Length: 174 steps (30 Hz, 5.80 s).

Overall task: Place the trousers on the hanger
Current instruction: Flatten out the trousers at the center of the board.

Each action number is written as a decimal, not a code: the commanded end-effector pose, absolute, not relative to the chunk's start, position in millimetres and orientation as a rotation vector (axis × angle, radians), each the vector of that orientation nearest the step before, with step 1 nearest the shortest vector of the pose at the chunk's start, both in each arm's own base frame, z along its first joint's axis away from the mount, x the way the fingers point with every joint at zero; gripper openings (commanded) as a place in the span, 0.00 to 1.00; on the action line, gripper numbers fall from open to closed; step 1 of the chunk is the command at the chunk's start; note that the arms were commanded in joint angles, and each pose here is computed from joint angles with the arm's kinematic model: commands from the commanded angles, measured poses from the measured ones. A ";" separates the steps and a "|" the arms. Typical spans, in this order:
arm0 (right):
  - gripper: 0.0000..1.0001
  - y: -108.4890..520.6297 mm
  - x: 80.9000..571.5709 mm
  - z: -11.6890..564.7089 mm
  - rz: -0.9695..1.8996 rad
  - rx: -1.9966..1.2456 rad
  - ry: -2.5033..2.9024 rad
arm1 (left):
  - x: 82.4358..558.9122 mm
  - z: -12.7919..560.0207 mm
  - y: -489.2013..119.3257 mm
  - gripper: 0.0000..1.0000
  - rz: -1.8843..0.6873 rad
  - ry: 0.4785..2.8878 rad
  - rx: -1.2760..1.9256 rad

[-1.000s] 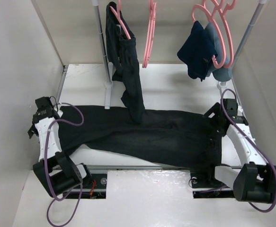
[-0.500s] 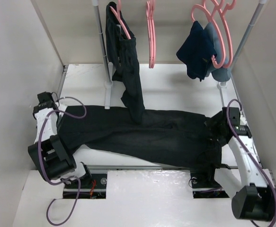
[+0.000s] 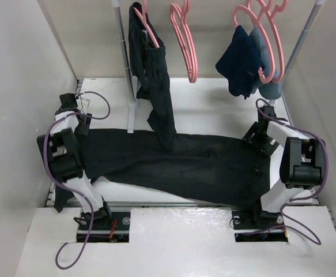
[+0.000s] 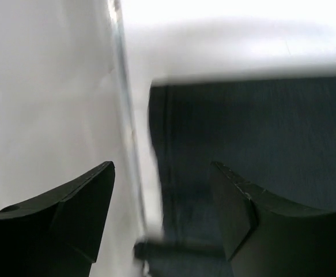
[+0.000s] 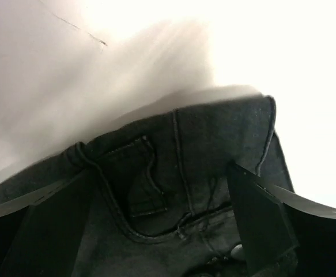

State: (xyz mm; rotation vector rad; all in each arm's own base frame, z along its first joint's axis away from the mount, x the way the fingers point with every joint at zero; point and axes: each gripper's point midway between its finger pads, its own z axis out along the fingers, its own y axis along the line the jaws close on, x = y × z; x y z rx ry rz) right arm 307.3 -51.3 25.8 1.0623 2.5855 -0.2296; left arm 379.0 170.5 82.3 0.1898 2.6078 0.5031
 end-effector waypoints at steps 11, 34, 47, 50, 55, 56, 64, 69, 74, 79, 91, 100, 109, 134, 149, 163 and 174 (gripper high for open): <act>0.00 -88.4 383.6 40.5 -0.362 0.867 2.526 | 436.2 26.1 172.3 0.00 0.458 2.645 0.114; 0.00 -106.0 349.7 71.7 -0.408 0.948 2.386 | 279.9 82.4 173.9 0.00 0.748 2.722 0.297; 0.00 -120.3 430.8 94.9 -0.356 0.905 2.293 | 431.1 148.7 188.3 0.00 0.730 2.456 0.166; 0.00 -123.0 446.5 102.2 -0.346 0.903 2.267 | 460.5 144.5 189.2 0.00 0.724 2.435 0.132; 0.62 -118.5 457.3 115.7 -0.322 0.858 2.252 | 495.8 152.9 188.2 0.13 0.757 2.388 0.104; 0.72 -116.9 456.9 117.2 -0.313 0.856 2.262 | 489.8 145.4 180.5 0.22 0.744 2.442 0.137; 0.99 -94.4 361.0 104.8 -0.268 1.068 2.342 | 370.8 127.6 164.5 0.47 0.569 2.746 0.416; 0.99 -75.1 308.0 110.1 -0.178 1.182 2.294 | 255.3 86.9 160.6 0.49 0.328 3.075 0.615; 0.99 -64.5 254.1 88.8 -0.169 1.316 2.322 | 202.2 54.9 157.6 0.50 0.291 3.178 0.697; 0.99 -48.4 222.5 86.3 -0.083 1.411 2.272 | 191.4 28.1 145.5 0.51 0.192 3.188 0.729; 0.77 -39.3 215.9 41.2 -0.057 1.515 2.295 | 255.0 10.6 181.2 0.00 0.398 3.084 0.426; 0.00 -45.6 216.9 20.5 -0.082 1.627 2.276 | 322.3 55.0 203.4 0.00 0.518 2.836 0.244; 0.03 -57.4 191.6 54.0 -0.072 1.814 2.005 | 301.1 25.1 201.6 0.35 0.504 2.964 0.264; 0.95 -94.7 448.5 140.0 0.034 1.014 2.235 | 510.9 164.9 166.9 0.70 0.120 2.280 -0.199; 0.92 -97.7 468.1 32.2 -0.026 1.078 2.491 | 536.5 64.4 181.1 0.91 0.126 2.462 -0.319; 0.00 -104.2 454.4 32.5 -0.071 1.034 2.520 | 525.0 33.3 162.9 0.00 0.077 2.554 -0.259; 0.00 -107.3 434.3 113.0 -0.076 0.925 2.305 | 508.0 172.0 177.4 0.00 0.299 2.338 -0.065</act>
